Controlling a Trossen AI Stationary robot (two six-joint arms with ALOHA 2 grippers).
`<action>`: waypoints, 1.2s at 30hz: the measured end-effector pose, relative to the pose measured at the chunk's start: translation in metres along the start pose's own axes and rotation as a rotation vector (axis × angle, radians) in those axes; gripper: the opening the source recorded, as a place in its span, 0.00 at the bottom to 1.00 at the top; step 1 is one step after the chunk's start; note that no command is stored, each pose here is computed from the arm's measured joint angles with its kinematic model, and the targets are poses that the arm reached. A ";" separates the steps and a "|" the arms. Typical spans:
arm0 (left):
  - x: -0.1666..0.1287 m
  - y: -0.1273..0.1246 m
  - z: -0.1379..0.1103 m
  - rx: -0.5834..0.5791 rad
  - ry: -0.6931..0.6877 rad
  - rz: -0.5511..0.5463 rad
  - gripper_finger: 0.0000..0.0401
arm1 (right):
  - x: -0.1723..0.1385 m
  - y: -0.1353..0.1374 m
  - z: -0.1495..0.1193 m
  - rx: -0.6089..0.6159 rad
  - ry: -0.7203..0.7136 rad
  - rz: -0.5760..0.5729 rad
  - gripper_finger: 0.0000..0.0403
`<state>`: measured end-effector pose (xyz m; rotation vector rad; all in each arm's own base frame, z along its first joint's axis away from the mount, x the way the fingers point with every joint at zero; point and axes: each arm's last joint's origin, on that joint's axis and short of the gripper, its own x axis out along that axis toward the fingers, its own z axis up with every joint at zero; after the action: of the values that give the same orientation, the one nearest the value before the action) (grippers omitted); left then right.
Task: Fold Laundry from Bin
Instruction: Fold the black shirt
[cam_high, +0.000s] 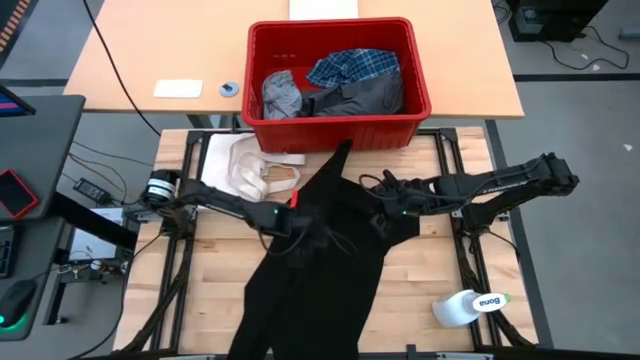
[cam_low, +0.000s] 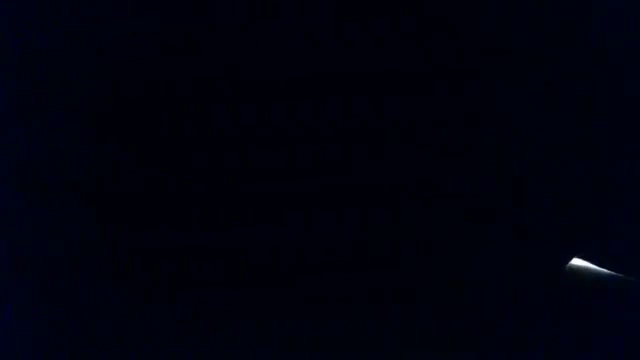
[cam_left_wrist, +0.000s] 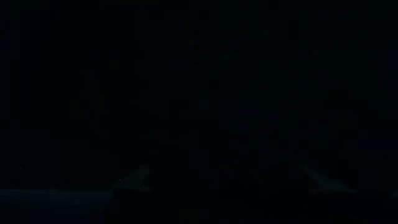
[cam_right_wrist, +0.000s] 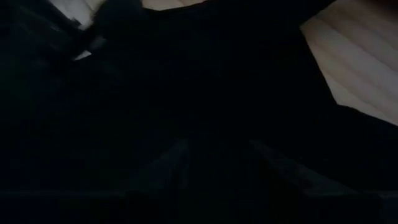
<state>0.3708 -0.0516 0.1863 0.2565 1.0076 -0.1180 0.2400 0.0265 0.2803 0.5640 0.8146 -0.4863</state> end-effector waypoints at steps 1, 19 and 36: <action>0.006 0.000 -0.001 -0.021 0.007 0.001 0.44 | 0.000 0.001 0.000 -0.001 -0.002 0.004 0.42; 0.036 0.024 -0.011 -0.163 0.083 0.041 0.04 | -0.005 0.014 -0.013 0.036 0.006 0.044 0.42; 0.023 0.051 0.003 -0.332 0.086 -0.003 0.06 | 0.011 0.011 -0.024 -0.028 0.090 0.071 0.42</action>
<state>0.3964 -0.0025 0.1761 -0.0437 1.0950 0.0592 0.2406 0.0482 0.2612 0.5905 0.8825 -0.3863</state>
